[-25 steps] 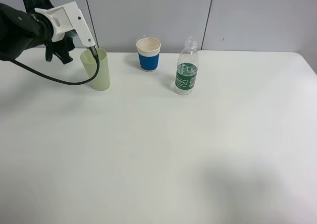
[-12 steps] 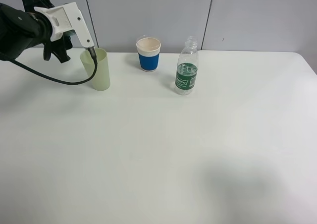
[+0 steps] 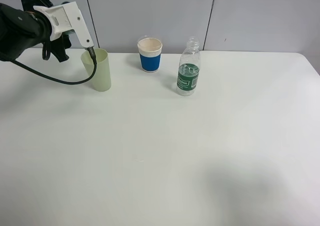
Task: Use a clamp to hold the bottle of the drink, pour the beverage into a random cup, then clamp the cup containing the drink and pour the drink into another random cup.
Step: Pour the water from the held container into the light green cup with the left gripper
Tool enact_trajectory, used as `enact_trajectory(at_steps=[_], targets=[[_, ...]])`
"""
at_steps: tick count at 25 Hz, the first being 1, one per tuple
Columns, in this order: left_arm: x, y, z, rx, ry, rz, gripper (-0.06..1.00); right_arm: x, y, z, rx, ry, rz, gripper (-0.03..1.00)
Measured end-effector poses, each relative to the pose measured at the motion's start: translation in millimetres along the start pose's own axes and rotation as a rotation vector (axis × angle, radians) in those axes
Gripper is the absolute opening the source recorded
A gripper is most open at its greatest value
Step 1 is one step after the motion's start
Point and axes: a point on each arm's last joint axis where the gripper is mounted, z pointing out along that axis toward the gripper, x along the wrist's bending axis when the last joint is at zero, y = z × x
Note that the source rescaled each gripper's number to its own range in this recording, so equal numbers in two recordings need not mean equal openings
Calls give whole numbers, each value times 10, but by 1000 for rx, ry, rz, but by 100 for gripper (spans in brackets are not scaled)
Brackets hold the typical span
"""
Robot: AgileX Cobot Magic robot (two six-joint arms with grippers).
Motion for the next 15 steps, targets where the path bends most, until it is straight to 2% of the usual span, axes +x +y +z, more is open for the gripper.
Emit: enact_trajectory(at_steps=[15], targets=[[27,-12,0,16,29,127,0,0,0,0,0,0,0,100]])
